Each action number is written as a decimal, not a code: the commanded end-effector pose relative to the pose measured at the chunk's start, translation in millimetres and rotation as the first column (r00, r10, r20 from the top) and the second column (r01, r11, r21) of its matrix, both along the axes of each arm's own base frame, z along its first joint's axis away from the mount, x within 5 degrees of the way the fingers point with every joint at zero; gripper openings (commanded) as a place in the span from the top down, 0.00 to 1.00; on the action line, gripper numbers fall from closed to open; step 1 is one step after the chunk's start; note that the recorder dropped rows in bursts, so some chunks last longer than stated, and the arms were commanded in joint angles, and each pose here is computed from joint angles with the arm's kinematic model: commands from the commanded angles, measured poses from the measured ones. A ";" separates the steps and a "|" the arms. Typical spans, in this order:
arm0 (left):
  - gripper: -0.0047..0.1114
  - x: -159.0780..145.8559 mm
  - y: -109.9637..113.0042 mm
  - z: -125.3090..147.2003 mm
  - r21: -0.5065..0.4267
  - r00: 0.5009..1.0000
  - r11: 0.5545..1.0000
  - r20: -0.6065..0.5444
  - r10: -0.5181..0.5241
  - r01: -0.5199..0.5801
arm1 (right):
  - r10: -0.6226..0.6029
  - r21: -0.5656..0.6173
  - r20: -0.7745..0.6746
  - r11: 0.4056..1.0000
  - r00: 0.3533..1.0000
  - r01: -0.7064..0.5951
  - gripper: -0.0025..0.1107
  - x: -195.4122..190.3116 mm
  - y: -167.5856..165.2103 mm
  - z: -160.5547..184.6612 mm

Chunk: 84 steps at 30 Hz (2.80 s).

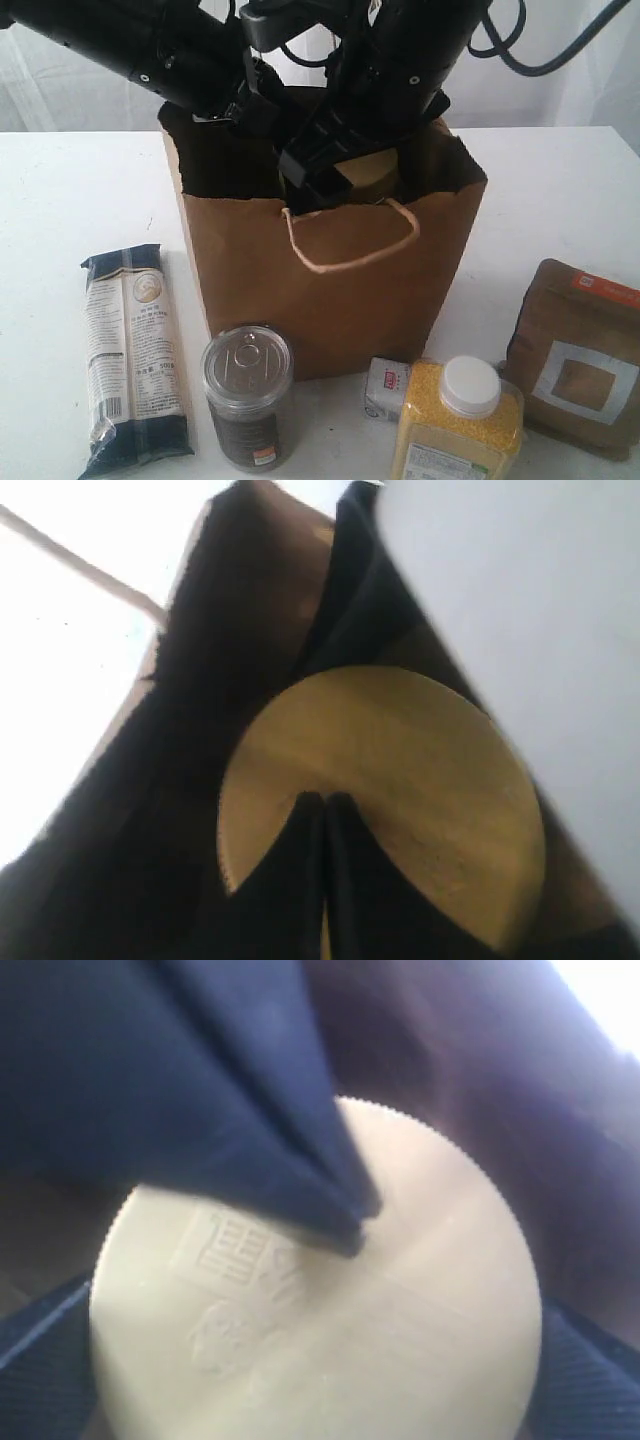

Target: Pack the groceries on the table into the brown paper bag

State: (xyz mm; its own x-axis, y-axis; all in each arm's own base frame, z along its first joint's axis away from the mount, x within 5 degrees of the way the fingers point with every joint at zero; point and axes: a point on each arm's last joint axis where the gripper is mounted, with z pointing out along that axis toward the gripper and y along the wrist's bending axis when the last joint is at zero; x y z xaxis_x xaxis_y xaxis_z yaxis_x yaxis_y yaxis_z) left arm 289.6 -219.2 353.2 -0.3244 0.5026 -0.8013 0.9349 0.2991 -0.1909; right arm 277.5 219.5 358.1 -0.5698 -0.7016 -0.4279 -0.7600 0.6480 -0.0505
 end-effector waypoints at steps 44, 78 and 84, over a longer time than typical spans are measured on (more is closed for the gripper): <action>0.96 -31.6 -1.0 73.4 -0.054 0.953 0.952 -0.002 -0.302 0.302 | 0.023 0.027 0.050 0.999 0.998 -0.024 0.18 -1.4 -0.3 10.2; 0.96 -43.0 7.0 78.1 -0.002 0.931 0.934 0.085 -0.356 0.357 | 0.174 -0.060 0.022 0.983 0.984 -0.172 0.18 -0.4 2.1 -2.0; 0.96 -40.1 9.5 69.4 0.052 0.934 0.937 0.074 -0.349 0.345 | 0.208 -0.049 0.001 0.977 0.978 -0.207 0.18 0.9 6.7 -7.8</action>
